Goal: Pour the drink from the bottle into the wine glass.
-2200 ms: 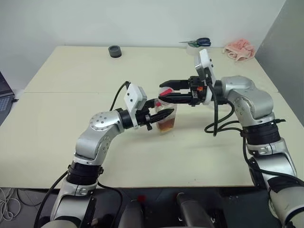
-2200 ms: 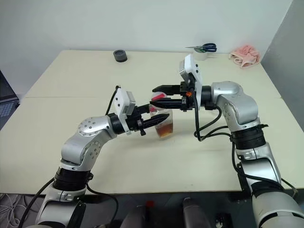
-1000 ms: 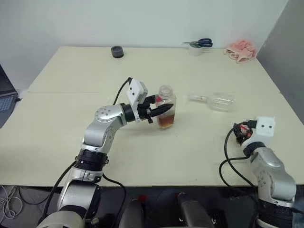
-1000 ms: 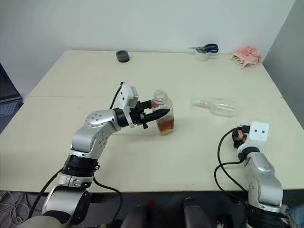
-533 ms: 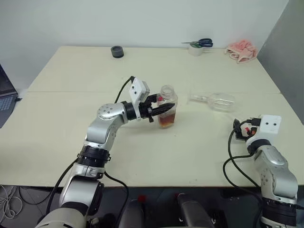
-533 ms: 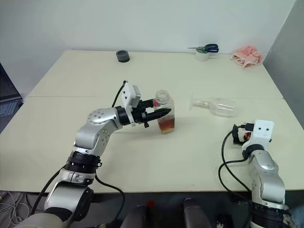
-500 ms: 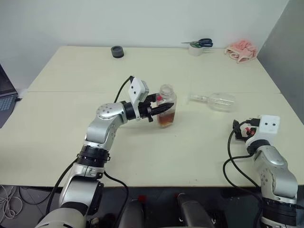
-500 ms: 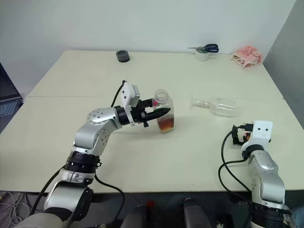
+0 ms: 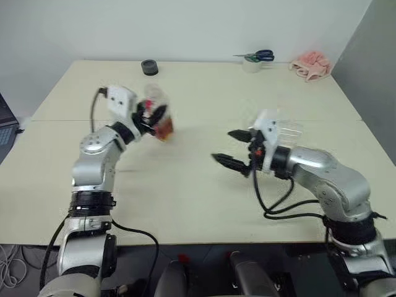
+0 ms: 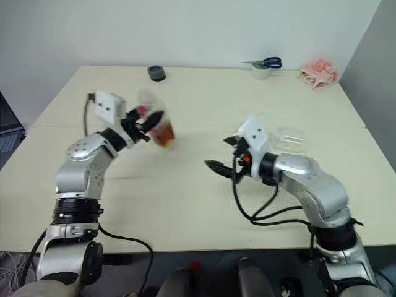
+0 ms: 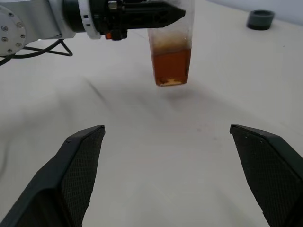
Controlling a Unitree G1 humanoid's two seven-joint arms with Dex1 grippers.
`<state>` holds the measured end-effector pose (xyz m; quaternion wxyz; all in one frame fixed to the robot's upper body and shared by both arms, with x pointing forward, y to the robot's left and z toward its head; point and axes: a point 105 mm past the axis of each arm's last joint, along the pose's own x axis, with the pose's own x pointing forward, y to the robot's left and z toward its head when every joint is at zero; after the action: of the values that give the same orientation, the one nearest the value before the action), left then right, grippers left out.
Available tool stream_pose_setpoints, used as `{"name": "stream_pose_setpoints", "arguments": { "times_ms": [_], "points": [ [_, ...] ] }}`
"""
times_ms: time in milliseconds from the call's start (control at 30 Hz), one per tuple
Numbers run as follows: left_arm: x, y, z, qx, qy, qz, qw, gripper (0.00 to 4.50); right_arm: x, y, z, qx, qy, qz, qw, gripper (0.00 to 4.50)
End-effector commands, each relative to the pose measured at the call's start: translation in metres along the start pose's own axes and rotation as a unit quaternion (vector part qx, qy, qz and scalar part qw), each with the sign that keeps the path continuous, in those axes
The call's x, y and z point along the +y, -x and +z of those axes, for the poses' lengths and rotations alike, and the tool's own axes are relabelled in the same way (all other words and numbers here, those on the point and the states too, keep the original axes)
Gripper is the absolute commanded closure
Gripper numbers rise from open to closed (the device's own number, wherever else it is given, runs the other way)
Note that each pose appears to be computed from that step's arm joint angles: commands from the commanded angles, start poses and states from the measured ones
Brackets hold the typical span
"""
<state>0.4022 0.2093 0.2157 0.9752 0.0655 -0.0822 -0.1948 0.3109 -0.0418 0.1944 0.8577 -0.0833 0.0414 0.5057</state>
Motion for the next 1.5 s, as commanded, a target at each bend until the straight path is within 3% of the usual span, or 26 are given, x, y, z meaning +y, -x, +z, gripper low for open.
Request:
{"name": "stream_pose_setpoints", "arguments": {
  "times_ms": [33, 200, 567, 800, 867, 1067, 1200, 1367, 1500],
  "points": [
    [0.022, 0.018, 0.011, -0.013, -0.005, 0.071, 0.997, 2.67, 0.005, -0.024, 0.014, -0.026, 0.025, 0.038, 0.999, 0.0],
    [0.025, 0.037, -0.003, -0.01, 0.014, 0.102, 0.995, 2.67, 0.006, -0.047, 0.027, -0.053, 0.031, 0.045, 0.997, 0.0],
    [0.033, 0.051, -0.019, -0.002, 0.047, 0.158, 0.986, 2.67, 0.008, -0.052, 0.028, -0.061, 0.031, 0.051, 0.996, 0.0],
    [0.031, 0.057, -0.022, 0.01, 0.038, 0.154, 0.987, 0.43, 0.007, -0.054, 0.027, -0.059, 0.022, 0.048, 0.997, 0.0],
    [0.031, 0.059, -0.023, 0.014, 0.036, 0.156, 0.987, 0.04, 0.006, -0.055, 0.025, -0.058, 0.019, 0.047, 0.997, 0.0],
    [0.021, 0.082, -0.025, 0.028, 0.03, 0.131, 0.99, 0.04, 0.002, -0.051, 0.023, -0.059, 0.014, 0.036, 0.998, 0.0],
    [0.012, 0.106, -0.04, 0.051, 0.032, 0.116, 0.991, 0.04, -0.012, -0.041, 0.014, -0.052, 0.002, 0.006, 0.999, 0.0],
    [-0.003, 0.121, -0.044, 0.037, 0.06, 0.095, 0.993, 0.04, -0.045, -0.02, 0.001, -0.047, -0.017, -0.078, 0.996, 0.0],
    [-0.036, 0.123, -0.051, 0.057, 0.074, 0.014, 0.995, 0.04, -0.08, 0.009, -0.007, -0.079, -0.093, -0.184, 0.975, 0.0]
  ]
}}
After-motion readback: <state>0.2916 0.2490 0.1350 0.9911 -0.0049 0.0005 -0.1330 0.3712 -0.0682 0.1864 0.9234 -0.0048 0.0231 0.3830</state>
